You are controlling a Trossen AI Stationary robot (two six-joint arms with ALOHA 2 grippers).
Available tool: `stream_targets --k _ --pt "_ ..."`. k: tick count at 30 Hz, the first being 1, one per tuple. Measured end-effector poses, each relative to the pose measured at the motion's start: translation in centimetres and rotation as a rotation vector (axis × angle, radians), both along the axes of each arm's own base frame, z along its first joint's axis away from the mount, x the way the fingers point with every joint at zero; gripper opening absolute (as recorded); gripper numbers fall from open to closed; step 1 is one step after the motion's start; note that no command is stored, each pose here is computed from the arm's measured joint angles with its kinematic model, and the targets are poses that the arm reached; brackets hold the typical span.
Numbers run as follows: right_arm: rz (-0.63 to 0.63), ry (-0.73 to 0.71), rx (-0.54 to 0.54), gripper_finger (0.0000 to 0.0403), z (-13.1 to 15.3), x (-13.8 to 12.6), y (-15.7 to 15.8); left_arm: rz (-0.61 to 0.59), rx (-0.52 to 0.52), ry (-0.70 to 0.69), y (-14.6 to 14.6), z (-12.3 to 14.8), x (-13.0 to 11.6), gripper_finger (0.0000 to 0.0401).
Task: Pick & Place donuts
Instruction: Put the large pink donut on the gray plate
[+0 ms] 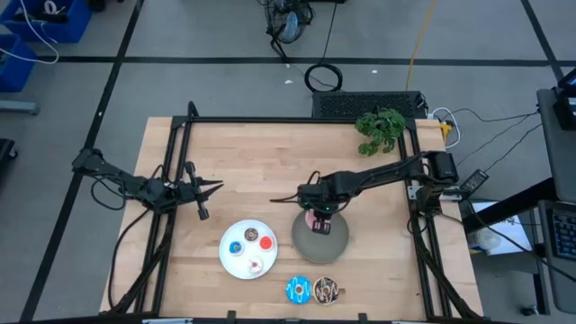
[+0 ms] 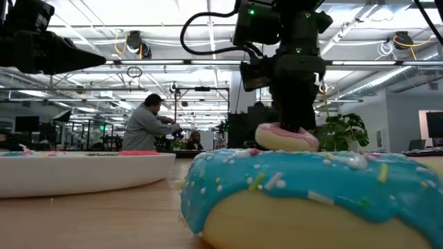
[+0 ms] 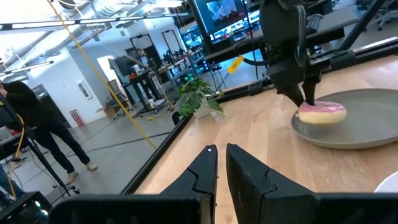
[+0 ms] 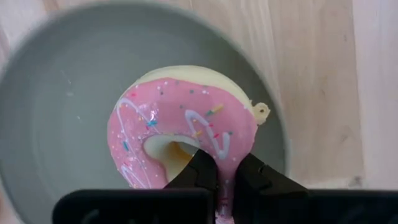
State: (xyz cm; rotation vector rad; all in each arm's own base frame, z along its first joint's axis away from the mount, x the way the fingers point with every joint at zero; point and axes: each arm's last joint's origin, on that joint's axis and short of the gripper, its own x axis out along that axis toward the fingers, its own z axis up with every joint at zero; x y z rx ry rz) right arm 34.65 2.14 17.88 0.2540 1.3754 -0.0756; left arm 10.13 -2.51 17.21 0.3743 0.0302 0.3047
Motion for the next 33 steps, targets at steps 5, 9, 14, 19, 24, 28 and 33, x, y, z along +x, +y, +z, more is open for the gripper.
stream_targets --k 5,9,14,19,24,28,33 --pt "0.008 0.001 0.020 0.0009 0.0 0.0 0.7 0.000 0.000 0.000 0.0 0.0 0.0 0.0042" --pt "0.020 0.036 -0.005 0.0009 -0.9 0.0 1.2 0.000 -0.001 0.000 0.0 0.0 0.0 0.0042" --pt "0.022 0.096 -0.015 0.0009 -2.5 0.2 1.1 -0.001 -0.006 -0.002 0.0 0.0 0.0 0.0042" --pt "0.041 0.109 -0.017 0.0011 -3.0 0.3 1.1 -0.001 -0.003 0.008 0.0 -0.1 0.0 0.0042" --pt "0.048 0.105 -0.016 0.0025 -2.9 0.3 1.1 -0.001 0.000 0.014 0.0 -0.2 0.0 0.0042" --pt "0.052 0.100 -0.016 0.0034 -2.9 0.3 1.1 -0.001 0.000 0.015 0.0 -0.2 0.0 0.0042" --pt "0.065 0.095 -0.017 0.0067 -2.9 0.3 1.1 -0.001 0.000 0.017 0.0 -0.2 0.0 0.0042"
